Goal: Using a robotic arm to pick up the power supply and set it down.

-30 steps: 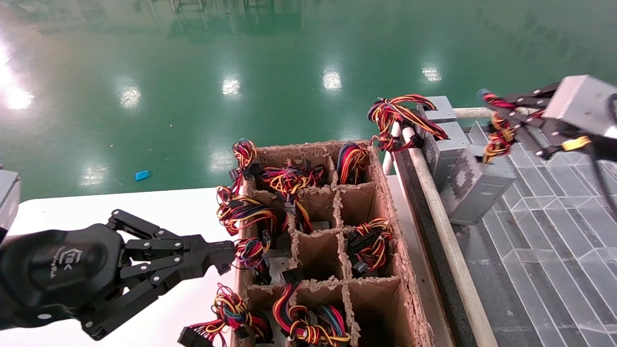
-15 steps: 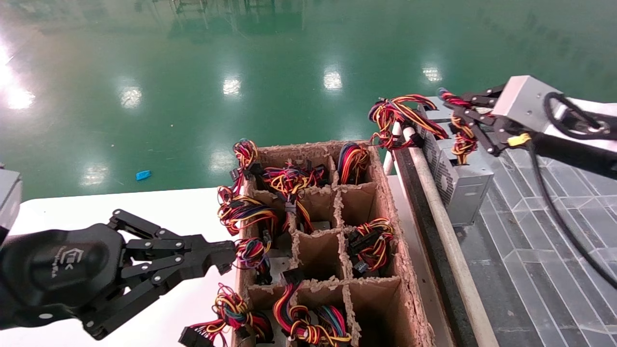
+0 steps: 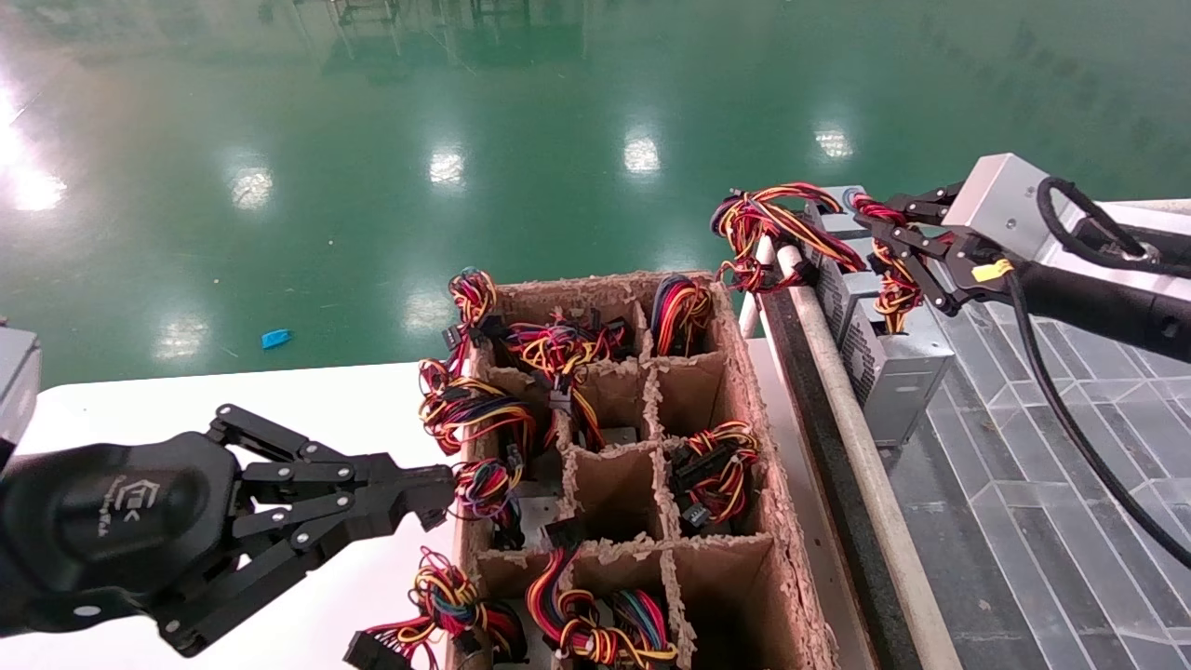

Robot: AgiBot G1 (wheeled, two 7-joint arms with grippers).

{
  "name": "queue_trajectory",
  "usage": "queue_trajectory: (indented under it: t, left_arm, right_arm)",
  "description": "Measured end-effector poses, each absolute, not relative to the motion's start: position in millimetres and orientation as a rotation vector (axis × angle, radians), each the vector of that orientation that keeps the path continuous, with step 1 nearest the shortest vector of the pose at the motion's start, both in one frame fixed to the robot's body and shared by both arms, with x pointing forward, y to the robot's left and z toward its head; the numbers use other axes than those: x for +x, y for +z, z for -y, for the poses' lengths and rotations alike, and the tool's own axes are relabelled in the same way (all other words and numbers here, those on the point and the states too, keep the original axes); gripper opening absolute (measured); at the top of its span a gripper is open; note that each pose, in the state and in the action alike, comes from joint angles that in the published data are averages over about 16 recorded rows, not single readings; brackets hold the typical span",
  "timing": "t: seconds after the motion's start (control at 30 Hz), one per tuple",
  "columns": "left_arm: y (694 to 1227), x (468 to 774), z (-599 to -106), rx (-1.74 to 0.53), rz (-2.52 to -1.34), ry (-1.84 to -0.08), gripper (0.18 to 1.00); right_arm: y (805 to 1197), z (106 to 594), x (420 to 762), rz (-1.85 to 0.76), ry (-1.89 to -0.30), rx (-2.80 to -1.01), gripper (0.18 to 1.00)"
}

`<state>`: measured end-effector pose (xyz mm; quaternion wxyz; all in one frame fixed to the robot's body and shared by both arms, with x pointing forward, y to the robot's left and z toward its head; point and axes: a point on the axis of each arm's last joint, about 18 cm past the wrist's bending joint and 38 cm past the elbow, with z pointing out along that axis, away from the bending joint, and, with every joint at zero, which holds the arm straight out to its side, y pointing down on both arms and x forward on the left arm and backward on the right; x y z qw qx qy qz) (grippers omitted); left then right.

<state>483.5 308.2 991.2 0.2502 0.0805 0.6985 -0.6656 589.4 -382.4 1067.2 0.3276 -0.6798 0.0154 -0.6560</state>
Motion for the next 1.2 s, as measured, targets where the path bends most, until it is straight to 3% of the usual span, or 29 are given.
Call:
queue_trajectory:
  t: [0.47,0.83,1.2]
  left_arm:
    - [991,483,-308,0.219,-1.902,-1.812,0.191]
    - [991,483,-308,0.219,-1.902,-1.812,0.191]
    - [991,483,-308,0.219,-1.902,-1.812,0.191]
  right_arm:
    - [1079,385,576,-0.054,-1.663,-1.719,0.348]
    - [1085,383,557,-0.019,-1.577,-1.634,0.58]
    - [1067,366,549,0.02,-1.405,-1.647,0.828]
